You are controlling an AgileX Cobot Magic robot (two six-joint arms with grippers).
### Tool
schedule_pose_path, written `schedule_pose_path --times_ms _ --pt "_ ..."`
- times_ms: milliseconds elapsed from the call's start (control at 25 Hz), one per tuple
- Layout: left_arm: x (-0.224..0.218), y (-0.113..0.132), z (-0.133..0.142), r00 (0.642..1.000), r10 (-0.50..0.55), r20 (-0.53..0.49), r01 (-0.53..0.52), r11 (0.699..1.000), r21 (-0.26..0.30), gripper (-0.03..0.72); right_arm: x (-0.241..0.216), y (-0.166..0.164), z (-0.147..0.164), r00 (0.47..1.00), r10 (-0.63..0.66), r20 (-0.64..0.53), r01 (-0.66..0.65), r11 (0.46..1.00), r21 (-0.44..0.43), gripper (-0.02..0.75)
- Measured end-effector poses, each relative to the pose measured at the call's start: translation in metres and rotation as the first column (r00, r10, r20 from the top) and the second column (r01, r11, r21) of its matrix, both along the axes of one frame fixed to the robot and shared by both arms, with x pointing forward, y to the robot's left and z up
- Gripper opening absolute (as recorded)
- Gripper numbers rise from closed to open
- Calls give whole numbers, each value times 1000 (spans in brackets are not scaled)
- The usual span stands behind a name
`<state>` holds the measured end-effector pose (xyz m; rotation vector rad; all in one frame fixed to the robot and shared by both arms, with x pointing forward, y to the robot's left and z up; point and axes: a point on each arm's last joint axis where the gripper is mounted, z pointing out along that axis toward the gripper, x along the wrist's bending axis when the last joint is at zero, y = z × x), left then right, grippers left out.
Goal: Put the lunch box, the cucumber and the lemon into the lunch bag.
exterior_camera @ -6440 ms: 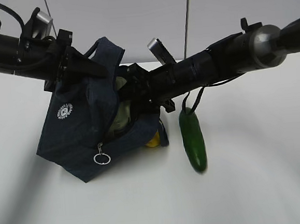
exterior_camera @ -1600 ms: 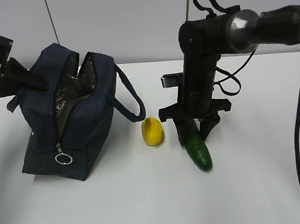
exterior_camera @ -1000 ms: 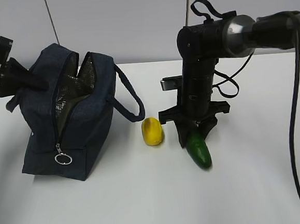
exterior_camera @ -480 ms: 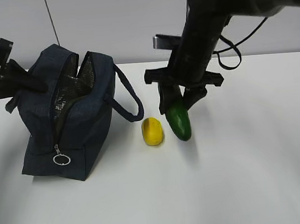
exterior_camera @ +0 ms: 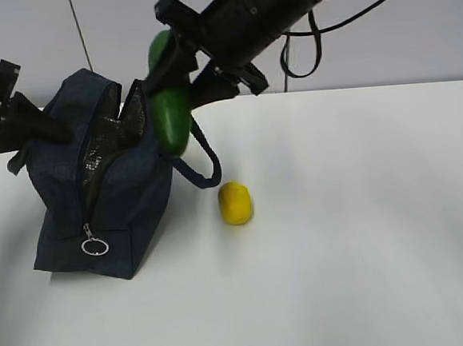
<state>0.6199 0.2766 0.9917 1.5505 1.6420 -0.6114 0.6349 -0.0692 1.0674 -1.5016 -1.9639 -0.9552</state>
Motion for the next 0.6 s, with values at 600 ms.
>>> schedule_pose_path --times_ms 600 --pt "0 0 0 1000 -1 1 1 1000 2 29 30 36 -41 993 -112 -49 121 944 306 351"
